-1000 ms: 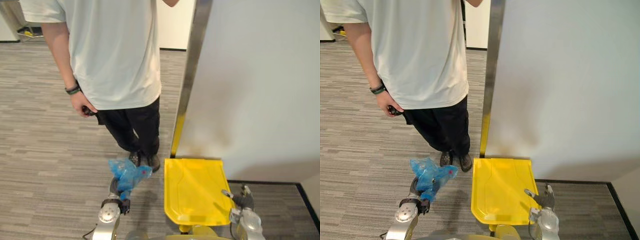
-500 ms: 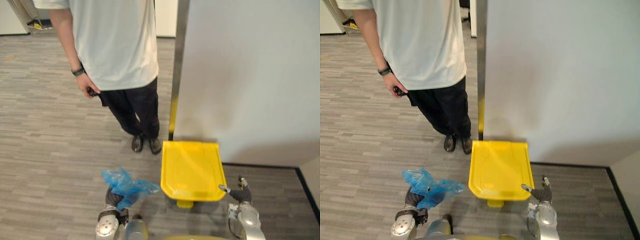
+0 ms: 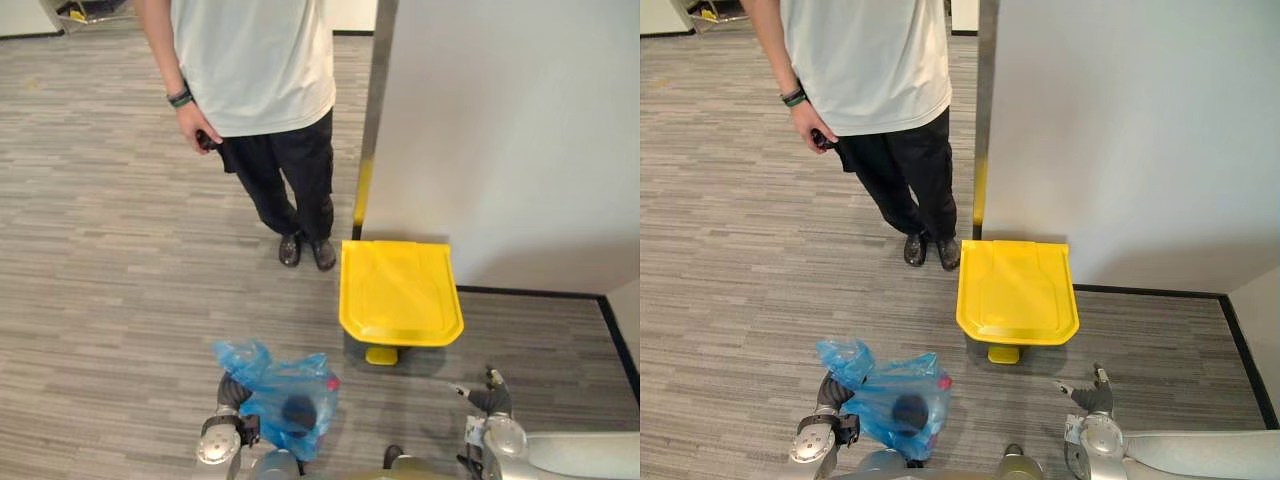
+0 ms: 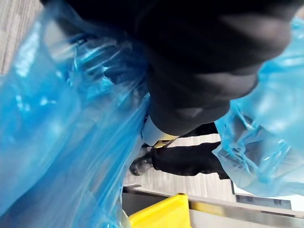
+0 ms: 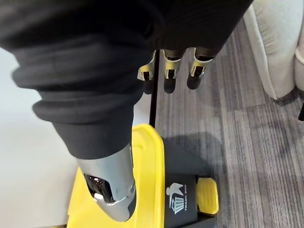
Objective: Gather rubbish on tea table into small bin, then transfer packed bag to large trash can.
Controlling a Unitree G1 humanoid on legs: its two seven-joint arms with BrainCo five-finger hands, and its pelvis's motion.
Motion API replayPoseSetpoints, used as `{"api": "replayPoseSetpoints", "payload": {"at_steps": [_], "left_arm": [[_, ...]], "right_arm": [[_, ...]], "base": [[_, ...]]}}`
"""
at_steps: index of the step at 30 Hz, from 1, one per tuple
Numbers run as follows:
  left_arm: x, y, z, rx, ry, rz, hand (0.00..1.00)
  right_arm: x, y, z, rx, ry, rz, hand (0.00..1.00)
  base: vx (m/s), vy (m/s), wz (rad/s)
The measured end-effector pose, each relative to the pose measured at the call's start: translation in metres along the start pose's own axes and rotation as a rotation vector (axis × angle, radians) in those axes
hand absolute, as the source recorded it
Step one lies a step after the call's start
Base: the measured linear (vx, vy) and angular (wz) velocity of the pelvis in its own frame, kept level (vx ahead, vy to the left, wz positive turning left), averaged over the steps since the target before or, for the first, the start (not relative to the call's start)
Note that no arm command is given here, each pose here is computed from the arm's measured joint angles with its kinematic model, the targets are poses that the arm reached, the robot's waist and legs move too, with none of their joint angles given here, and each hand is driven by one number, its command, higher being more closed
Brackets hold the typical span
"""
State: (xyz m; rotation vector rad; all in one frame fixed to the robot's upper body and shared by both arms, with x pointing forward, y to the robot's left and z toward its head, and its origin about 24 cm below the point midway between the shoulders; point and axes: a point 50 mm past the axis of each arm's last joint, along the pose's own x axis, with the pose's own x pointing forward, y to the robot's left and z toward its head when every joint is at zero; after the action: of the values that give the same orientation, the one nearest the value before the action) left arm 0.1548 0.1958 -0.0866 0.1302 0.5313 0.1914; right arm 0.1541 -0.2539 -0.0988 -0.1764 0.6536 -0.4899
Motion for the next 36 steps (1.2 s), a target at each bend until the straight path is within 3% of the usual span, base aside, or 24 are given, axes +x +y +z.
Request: {"api": "replayPoseSetpoints", "payload": {"at_steps": [18, 27, 31, 36], "left_arm": [[0.002, 0.015, -0.005, 0.043, 0.021, 0.029, 1.00], [0.011, 0.011, 0.028, 0.059, -0.107, 0.004, 1.00], [0.023, -0.009, 0.053, 0.033, -0.185, -0.042, 1.00], [0.027, -0.012, 0.063, 0.039, -0.216, -0.052, 1.00]], "right_arm": [[0.005, 0.005, 0.006, 0.019, -0.003, 0.005, 0.00], [-0.001, 0.010, 0.024, 0.107, -0.081, -0.002, 0.00], [0.004, -0.008, 0.036, 0.096, -0.127, -0.055, 0.00], [-0.005, -0.037, 0.045, 0.198, -0.209, -0.168, 0.00]], "base": [[-0.05, 0.021, -0.05], [0.12, 0.047, 0.19], [0.31, -0.083, 0.30], [0.41, -0.136, 0.46]]}}
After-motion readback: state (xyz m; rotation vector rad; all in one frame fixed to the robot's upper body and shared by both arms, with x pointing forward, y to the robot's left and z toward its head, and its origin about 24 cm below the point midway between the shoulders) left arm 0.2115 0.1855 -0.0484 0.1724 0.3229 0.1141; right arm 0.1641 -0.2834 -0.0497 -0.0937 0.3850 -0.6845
